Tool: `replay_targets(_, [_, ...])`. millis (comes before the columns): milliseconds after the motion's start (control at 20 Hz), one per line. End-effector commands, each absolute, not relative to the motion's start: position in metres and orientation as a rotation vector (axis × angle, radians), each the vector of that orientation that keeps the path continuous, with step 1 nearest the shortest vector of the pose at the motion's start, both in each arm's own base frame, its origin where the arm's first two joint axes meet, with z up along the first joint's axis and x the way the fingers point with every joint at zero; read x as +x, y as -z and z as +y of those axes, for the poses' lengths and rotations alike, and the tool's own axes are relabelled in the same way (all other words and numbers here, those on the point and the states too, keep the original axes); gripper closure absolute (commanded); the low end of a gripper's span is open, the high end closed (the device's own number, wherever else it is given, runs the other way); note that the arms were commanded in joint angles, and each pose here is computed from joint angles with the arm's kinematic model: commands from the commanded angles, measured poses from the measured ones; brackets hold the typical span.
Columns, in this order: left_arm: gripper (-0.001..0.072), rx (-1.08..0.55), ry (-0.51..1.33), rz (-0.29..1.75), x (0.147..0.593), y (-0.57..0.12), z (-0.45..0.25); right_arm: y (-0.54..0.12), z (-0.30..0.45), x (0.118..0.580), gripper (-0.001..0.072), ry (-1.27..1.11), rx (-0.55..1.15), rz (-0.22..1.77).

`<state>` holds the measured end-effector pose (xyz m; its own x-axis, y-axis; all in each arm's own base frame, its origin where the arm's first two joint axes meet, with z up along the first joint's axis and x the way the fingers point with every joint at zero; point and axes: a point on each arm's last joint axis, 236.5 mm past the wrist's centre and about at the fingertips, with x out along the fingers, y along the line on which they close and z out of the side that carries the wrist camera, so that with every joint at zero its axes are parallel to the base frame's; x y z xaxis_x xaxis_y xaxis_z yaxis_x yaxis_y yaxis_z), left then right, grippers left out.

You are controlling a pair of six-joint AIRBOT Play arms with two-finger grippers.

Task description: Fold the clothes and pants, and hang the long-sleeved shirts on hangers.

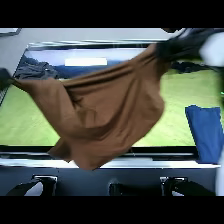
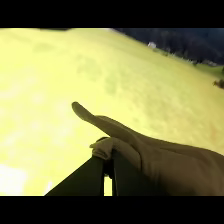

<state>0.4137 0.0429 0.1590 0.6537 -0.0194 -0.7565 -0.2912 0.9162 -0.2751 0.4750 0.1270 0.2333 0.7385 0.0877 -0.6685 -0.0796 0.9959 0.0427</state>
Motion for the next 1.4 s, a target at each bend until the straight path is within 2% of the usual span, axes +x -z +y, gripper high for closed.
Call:
replay_targets(0, [0.0689,-0.466,-0.185,1.065,0.433,-0.037,0.036,-0.078,0.171,0.519,0.0682,-0.076,0.156,1.009])
replay_targets(100, [0.0689,-0.48,-0.194,1.166,0.438,0.011,0.033,-0.019,0.197,0.518,0.0682,-0.112,0.23,1.139])
replay_targets(250, [0.0689,-0.493,-0.213,1.261,0.435,0.055,0.032,0.02,0.215,0.51,0.0682,-0.135,0.295,1.24])
replay_targets(900, [0.0686,-0.494,-0.216,1.294,0.431,0.064,0.031,0.0,0.214,0.504,0.0682,-0.145,0.296,1.232])
replay_targets(950, [0.0643,-0.495,-0.215,1.308,0.428,0.063,0.031,-0.001,0.213,0.504,0.0682,-0.144,0.294,1.23])
replay_targets(1000, [0.0472,-0.495,-0.215,1.326,0.424,0.06,0.031,-0.002,0.213,0.503,0.0682,-0.144,0.293,1.231])
replay_targets(1050, [0.0199,-0.503,-0.221,1.343,0.418,0.052,0.036,-0.001,0.213,0.503,0.0682,-0.143,0.291,1.235])
replay_targets(1100, [-0.0011,-0.513,-0.234,1.341,0.413,0.042,0.045,-0.001,0.213,0.502,0.0682,-0.142,0.29,1.24])
replay_targets(1350, [-0.0013,-0.645,-0.395,1.105,0.402,-0.02,0.139,0.002,0.21,0.493,0.0682,-0.146,0.263,1.277])
